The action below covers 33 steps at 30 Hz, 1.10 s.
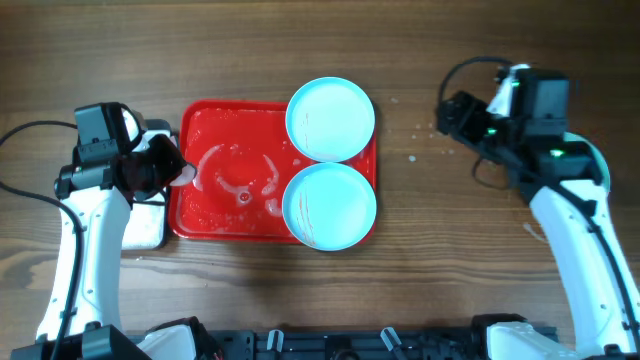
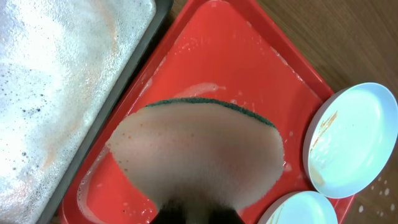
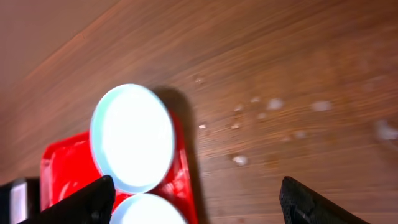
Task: Clean dirty plates on tray and stack at the side
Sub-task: 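Release the plate at the right side and move right gripper to tray's top plate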
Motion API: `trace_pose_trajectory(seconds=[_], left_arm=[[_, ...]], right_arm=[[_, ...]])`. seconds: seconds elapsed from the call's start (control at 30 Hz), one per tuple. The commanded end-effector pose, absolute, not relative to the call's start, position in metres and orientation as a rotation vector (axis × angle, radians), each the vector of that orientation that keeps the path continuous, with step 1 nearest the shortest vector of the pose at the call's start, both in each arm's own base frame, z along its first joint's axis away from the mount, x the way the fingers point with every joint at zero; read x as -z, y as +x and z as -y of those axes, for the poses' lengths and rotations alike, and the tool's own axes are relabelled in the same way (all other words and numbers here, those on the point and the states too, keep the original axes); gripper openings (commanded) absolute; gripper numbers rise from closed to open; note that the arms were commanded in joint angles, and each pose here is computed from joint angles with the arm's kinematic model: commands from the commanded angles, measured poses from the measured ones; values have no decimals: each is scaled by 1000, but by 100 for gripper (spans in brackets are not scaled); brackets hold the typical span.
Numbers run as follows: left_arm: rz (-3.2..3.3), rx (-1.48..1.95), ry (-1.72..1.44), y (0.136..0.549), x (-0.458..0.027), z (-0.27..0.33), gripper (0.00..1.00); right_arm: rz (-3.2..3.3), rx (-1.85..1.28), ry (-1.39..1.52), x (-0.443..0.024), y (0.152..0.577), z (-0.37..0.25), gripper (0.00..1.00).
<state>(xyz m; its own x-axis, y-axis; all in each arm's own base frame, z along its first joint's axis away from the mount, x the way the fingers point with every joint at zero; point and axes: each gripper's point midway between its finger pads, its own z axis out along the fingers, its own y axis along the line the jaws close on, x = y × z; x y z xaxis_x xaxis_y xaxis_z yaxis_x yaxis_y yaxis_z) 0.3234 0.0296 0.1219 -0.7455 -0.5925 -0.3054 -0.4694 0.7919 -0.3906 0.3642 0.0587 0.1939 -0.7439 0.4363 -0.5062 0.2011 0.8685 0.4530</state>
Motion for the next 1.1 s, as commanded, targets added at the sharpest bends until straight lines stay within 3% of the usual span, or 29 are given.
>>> trace_pose_trajectory(seconds=[0.0,0.63,1.07], left_arm=[[-2561,399,-799,326,-123,-30,4],[-2576,398,-805,323,-121,-29,4],[-2560,399,-798,327,-123,-30,4]], right_arm=[[-2396,-502,465,-198,366,-78,84],[-2497,-483,442,-165,369,-91,84],[-2459,-547,362,-173,374,-126,79]])
